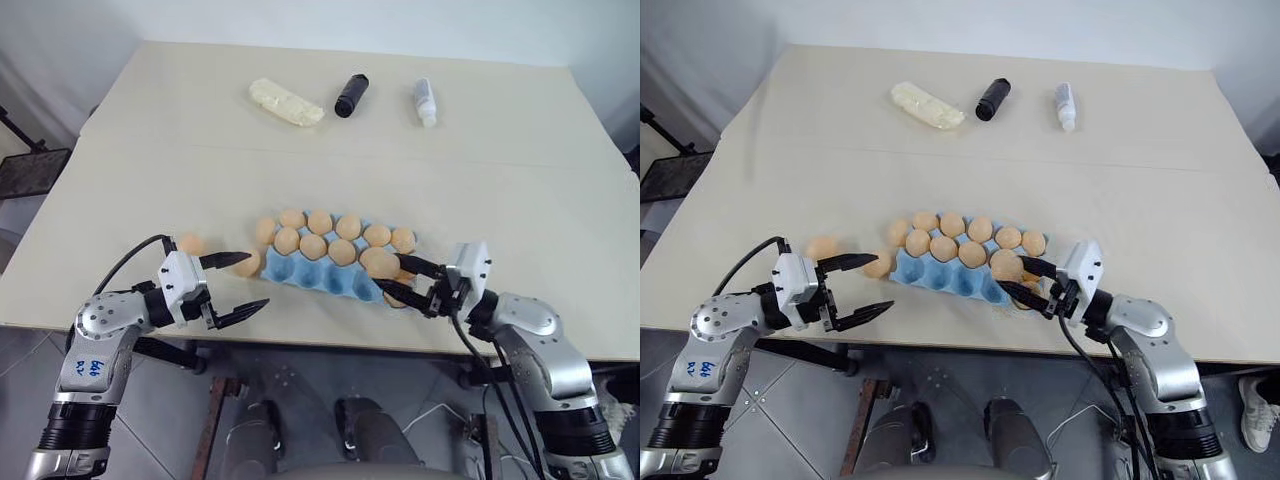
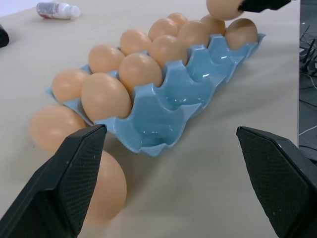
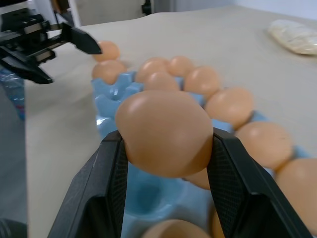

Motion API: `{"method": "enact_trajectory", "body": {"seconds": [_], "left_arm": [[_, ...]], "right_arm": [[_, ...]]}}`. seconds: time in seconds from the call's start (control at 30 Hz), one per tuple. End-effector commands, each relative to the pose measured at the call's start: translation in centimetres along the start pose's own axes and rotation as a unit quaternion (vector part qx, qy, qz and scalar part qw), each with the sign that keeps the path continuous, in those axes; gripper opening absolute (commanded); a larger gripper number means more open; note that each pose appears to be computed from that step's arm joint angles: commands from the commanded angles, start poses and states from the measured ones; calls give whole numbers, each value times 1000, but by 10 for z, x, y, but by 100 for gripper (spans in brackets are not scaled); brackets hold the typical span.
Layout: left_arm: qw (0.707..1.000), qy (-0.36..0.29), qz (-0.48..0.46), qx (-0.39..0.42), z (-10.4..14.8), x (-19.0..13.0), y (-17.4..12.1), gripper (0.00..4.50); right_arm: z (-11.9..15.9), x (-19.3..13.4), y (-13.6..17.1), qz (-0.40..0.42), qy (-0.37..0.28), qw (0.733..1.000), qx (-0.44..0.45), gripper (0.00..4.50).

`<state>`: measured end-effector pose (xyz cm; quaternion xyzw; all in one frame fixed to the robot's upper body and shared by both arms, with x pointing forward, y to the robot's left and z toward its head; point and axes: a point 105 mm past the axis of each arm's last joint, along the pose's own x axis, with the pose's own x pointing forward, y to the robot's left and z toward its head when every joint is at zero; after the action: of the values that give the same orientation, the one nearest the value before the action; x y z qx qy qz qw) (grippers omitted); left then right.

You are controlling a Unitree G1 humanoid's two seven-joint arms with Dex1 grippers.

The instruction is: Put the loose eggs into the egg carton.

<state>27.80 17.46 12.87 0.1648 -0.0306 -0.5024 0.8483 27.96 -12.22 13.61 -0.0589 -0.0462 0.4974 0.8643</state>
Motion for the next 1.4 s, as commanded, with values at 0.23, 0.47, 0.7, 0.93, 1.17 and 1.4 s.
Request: {"method": "enact_trajectory", "body": {"seconds": [0.23,0.47,0.7,0.93,1.17,1.4], "left_arm": [[1000,0,24,17,7,-11,3,450],[992,3,122,-1,8,-44,24,450],[980,45,187,-51,-11,-85,18,450],[979,26,198,-40,-6,-69,22,450],[986,-8,160,-42,-4,-24,28,450],[989,-2,138,-43,-15,7,35,450]], "right_arm": [[15,5,6,19,-8,1000,-18,392],[21,-27,-3,26,24,998,-48,448],[27,-40,-8,41,19,996,-70,448],[19,-38,-7,49,27,996,-73,448],[16,-36,-7,41,31,995,-86,448],[16,-41,-4,38,30,995,-92,448]]}}
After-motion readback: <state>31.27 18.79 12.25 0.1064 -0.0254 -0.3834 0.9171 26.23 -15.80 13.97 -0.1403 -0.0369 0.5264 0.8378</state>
